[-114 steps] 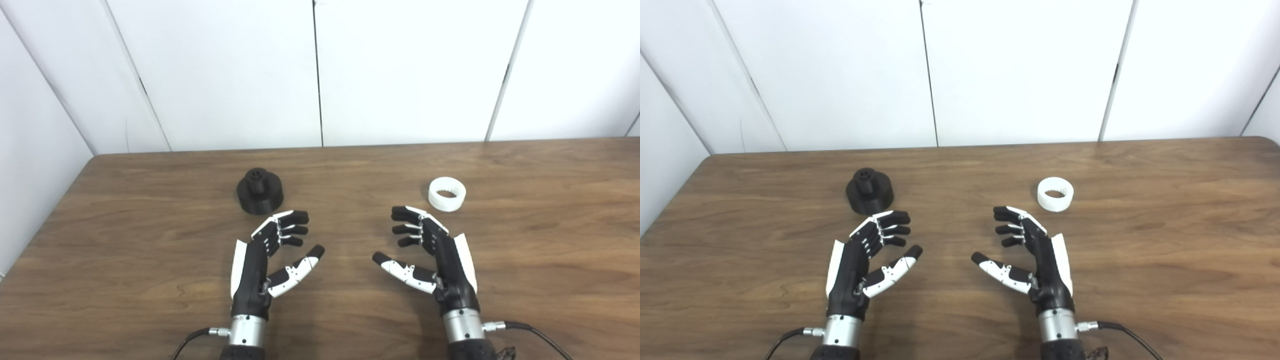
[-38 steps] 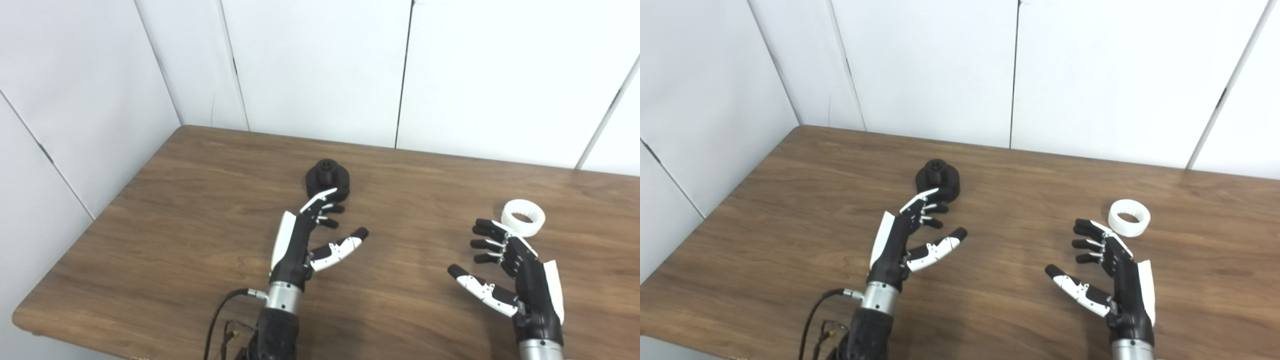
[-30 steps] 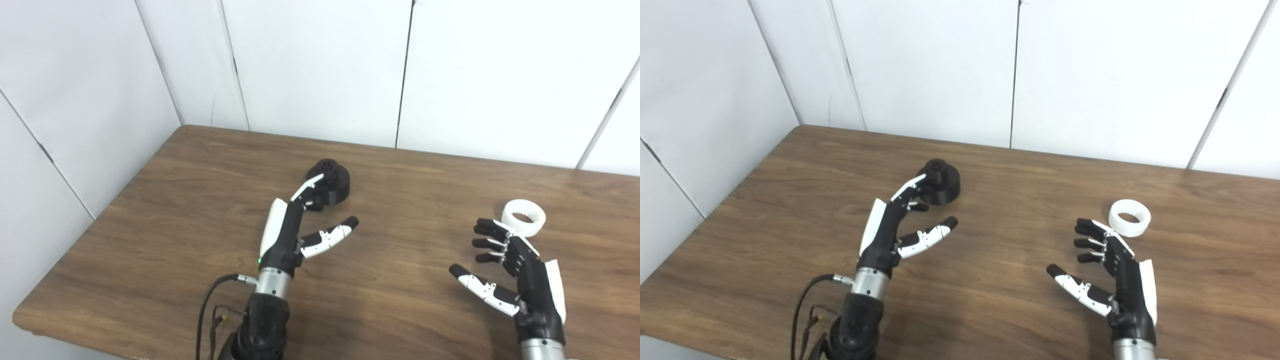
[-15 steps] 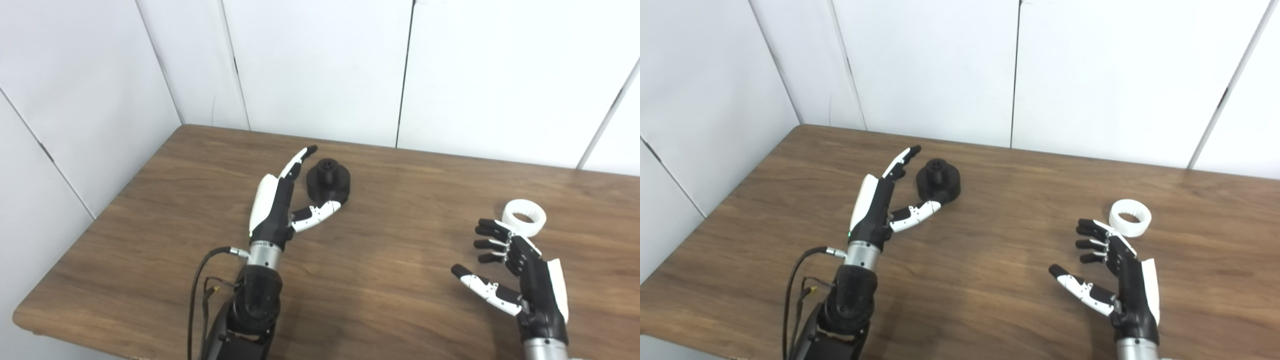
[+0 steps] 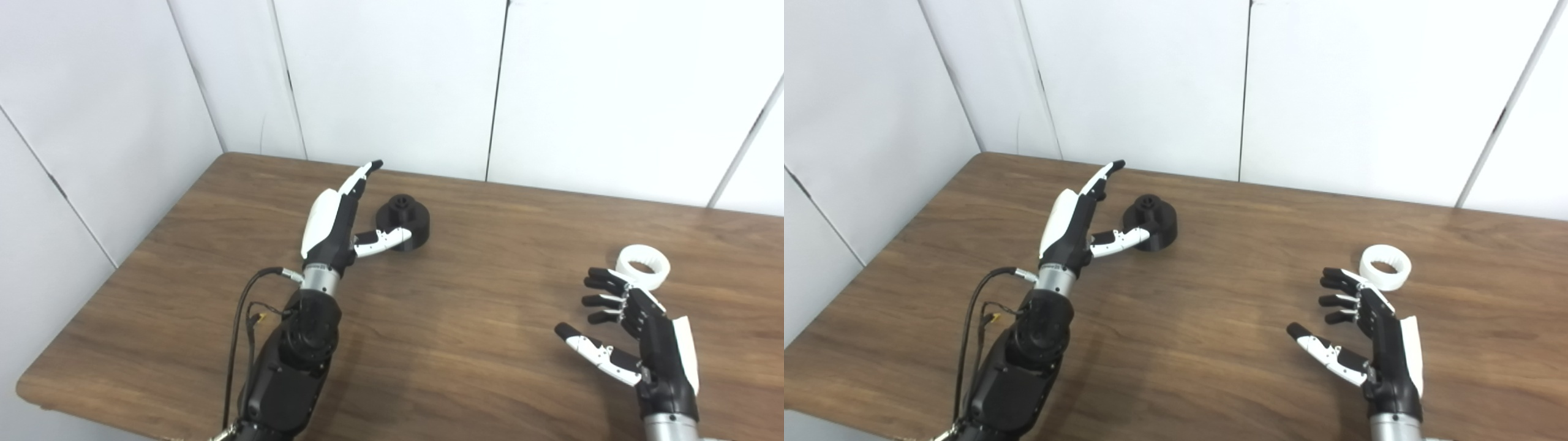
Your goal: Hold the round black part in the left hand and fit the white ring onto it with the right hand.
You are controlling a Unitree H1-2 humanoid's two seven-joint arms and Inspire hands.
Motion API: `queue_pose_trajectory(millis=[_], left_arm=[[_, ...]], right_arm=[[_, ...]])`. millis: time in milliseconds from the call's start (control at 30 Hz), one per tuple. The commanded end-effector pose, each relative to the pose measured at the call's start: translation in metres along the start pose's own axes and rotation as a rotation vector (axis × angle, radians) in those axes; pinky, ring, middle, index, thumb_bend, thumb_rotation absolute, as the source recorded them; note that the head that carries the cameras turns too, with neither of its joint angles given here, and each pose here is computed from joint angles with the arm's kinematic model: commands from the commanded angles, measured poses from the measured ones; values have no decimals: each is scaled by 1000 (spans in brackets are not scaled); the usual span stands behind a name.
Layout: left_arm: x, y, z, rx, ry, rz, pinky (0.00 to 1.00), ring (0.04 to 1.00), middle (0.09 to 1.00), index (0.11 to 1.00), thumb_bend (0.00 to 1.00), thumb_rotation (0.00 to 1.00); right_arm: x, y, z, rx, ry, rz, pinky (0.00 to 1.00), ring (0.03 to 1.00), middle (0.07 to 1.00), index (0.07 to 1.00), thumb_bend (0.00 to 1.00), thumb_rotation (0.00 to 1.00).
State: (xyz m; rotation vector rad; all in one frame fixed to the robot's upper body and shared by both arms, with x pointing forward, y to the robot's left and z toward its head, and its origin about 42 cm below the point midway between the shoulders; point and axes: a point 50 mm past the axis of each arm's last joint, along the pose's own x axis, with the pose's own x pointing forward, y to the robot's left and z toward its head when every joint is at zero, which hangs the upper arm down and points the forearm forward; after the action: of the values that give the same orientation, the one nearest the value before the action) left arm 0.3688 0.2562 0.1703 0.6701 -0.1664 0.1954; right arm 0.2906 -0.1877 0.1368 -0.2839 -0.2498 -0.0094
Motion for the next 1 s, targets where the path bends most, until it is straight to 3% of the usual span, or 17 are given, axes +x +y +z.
queue_pose_trajectory(millis=[0,267,600,967], left_arm=[[24,12,18,68,-43,32,897,996,981,914,830,427],[45,6,11,218,-17,3,996,1000,1000,894,909,504],[63,-3,2,329,52,-49,1000,1000,1000,887,996,561],[70,-14,-8,401,118,-95,1000,1000,1000,893,1000,547]], right_arm=[[-2,-5,-4,-19,-5,-4,518,630,718,726,722,129],[-3,-7,-3,-29,-2,-3,512,619,716,729,718,123],[-4,-8,-2,-35,-3,-5,515,621,712,726,720,128],[-5,-9,2,-35,0,-7,516,623,714,730,714,115]])
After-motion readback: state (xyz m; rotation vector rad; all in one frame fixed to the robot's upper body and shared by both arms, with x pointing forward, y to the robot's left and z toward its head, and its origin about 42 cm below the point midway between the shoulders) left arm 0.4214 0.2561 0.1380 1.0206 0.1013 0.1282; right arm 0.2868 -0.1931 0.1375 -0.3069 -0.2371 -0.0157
